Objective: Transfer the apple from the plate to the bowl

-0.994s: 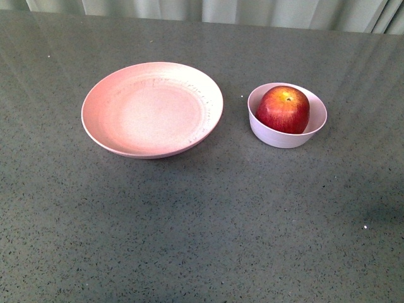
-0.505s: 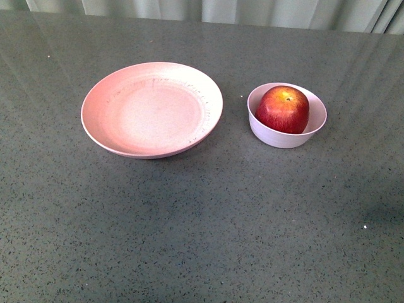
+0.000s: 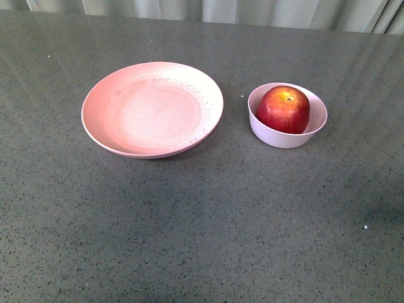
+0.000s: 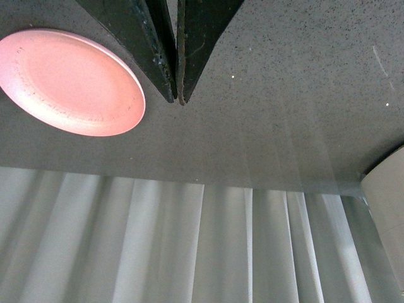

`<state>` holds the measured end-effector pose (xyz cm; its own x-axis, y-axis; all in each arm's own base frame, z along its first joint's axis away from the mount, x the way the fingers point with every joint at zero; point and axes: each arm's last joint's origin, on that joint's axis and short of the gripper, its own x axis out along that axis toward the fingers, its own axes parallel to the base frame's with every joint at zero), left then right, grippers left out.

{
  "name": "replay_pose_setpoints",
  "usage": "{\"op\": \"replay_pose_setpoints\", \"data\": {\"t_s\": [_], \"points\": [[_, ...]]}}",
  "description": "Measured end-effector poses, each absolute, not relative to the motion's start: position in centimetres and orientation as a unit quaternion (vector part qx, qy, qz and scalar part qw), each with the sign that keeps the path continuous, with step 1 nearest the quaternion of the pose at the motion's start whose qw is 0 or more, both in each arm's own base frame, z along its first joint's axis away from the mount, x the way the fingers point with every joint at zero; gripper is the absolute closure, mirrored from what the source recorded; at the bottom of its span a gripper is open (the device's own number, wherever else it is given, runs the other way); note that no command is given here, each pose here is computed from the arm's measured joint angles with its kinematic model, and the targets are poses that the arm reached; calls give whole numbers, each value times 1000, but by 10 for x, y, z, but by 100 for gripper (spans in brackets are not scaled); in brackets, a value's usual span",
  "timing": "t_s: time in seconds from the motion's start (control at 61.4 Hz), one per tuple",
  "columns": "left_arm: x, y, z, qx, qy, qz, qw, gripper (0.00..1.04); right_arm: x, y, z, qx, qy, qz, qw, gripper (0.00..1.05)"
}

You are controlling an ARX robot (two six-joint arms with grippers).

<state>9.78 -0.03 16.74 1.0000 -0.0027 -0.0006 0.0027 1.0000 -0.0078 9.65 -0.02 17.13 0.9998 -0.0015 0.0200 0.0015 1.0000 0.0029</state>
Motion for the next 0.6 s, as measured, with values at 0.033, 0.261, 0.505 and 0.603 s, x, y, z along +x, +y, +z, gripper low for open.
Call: {"op": "replay_pose_setpoints", "data": {"t_s": [0.033,0.261,0.505,0.603], "points": [[98,0,167,-4,0,-2,1000,103,97,0,171,1,-10,-1,1000,9],[98,0,167,-4,0,-2,1000,81,97,0,171,1,-10,-1,1000,9],[98,0,167,-4,0,-2,1000,34,97,0,171,1,-10,-1,1000,9],[98,0,167,-4,0,-2,1000,9,97,0,171,1,-10,-1,1000,9]]}}
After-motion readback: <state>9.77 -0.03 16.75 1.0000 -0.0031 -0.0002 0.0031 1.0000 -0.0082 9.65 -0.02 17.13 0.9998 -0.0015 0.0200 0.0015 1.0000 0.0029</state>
